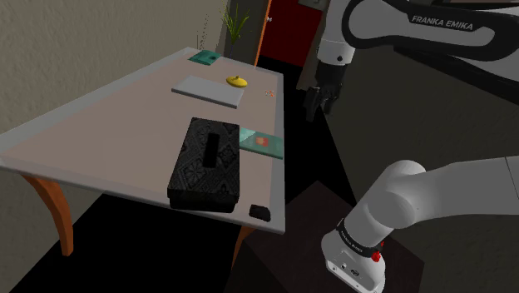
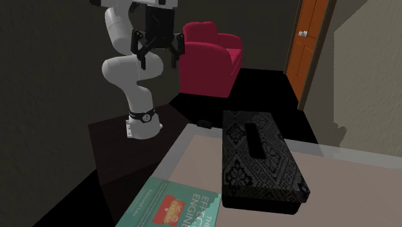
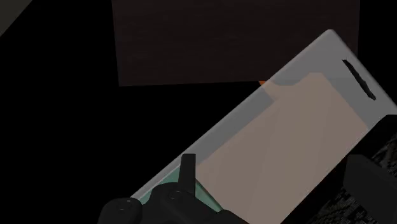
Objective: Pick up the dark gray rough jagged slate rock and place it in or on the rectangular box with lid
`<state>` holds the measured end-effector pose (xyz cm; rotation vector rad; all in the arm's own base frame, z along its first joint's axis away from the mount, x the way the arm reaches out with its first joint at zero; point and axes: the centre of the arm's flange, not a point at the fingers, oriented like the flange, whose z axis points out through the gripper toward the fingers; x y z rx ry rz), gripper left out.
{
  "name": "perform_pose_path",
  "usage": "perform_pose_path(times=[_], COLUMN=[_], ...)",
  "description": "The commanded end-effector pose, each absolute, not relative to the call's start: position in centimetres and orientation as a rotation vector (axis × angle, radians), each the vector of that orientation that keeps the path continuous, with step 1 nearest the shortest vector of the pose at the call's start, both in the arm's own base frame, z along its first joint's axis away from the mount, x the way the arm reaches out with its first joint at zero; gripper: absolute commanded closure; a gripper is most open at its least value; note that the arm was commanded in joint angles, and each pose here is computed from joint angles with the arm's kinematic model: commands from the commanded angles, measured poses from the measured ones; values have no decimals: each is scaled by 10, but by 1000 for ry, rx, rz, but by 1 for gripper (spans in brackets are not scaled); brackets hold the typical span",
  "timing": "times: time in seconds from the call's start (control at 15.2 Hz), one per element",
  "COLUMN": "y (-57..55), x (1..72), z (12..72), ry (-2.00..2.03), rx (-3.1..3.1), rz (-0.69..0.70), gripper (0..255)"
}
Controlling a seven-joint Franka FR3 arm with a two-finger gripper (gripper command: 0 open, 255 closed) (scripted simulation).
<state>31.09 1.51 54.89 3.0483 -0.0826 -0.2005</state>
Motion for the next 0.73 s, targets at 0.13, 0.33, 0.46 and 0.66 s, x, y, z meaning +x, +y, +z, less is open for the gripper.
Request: perform_pose_path(times=[0.13,0.33,0.46,0.66], y=[23,36,46,62], x=[312,312,312,311], z=[526,492,469,436], ry=[1,129,217,351], rx=[3079,3121,3147,3180], rz=[-196,-189,-184,-176], gripper=[0,0,0,0])
